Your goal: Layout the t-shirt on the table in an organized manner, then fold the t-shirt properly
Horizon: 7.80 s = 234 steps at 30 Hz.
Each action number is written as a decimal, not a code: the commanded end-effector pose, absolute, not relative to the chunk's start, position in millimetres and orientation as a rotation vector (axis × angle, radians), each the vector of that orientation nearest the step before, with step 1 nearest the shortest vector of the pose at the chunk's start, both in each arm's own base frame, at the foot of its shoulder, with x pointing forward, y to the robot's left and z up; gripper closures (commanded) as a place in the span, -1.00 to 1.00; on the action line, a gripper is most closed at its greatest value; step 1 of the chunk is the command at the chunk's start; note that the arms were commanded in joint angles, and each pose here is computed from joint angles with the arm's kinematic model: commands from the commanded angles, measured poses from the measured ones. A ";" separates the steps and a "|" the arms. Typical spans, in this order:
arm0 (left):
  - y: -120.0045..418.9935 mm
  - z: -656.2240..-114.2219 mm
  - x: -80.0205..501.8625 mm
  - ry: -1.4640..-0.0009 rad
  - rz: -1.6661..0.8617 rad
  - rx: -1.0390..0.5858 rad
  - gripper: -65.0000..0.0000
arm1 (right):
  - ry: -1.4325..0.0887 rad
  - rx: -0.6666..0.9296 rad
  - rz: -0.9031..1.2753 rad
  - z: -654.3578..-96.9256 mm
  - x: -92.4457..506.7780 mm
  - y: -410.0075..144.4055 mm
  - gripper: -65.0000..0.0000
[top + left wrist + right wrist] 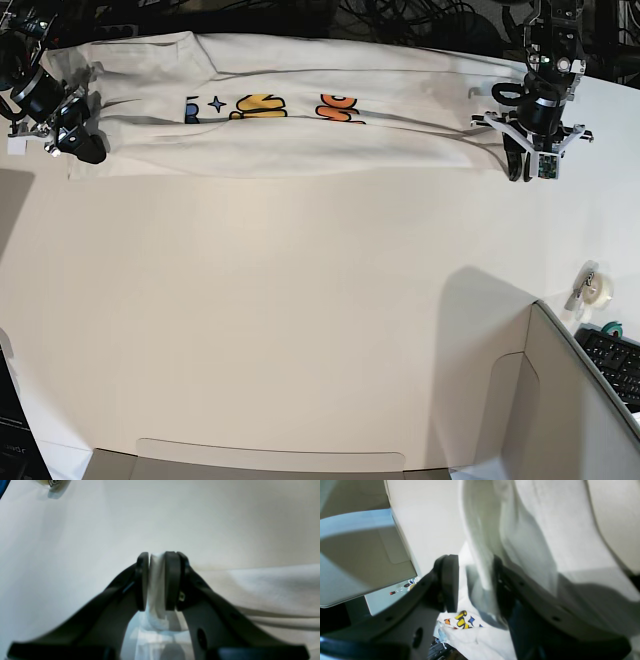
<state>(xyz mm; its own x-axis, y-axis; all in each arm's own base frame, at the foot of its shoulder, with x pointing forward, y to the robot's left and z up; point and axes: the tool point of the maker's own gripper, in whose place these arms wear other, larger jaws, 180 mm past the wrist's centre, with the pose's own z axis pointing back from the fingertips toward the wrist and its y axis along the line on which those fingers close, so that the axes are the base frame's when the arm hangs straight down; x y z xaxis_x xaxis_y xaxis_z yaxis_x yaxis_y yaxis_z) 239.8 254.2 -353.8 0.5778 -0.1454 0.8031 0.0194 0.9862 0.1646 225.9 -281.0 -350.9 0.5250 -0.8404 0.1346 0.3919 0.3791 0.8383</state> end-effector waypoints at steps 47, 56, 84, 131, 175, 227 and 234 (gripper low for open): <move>278.8 -268.9 303.4 -0.814 0.431 -0.489 0.75 | -0.837 0.764 -0.751 -283.7 226.5 -306.7 0.41; 254.4 -344.7 312.4 -0.524 0.196 -0.239 1.00 | -0.835 0.754 -0.738 -281.5 221.7 -303.7 0.41; 216.2 -347.6 245.3 -0.417 -0.217 0.015 1.00 | -0.829 0.766 -0.743 -284.1 223.1 -301.2 0.41; 279.0 -362.5 190.0 -0.412 -0.289 0.270 1.00 | -0.802 0.795 -0.739 -291.3 224.5 -287.7 0.41; 295.4 -375.4 179.1 -0.458 0.292 -0.506 -0.05 | -0.796 0.793 -0.737 -292.1 223.4 -288.0 0.41; 249.5 -423.8 156.5 -0.280 0.193 -0.525 0.80 | -0.799 0.794 -0.743 -292.5 223.6 -287.8 0.41; 236.3 -389.1 178.3 -0.418 0.148 -0.551 1.00 | -0.798 0.796 -0.743 -292.9 223.6 -287.0 0.41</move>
<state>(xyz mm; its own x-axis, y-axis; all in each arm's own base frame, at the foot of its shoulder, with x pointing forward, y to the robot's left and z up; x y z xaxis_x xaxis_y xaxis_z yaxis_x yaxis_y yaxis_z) 173.9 238.3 -398.9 0.9143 0.2542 0.3152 -0.0553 0.8495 -0.5246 219.9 -285.3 -304.0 0.4900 -0.8190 0.2984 0.2988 0.4794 0.8252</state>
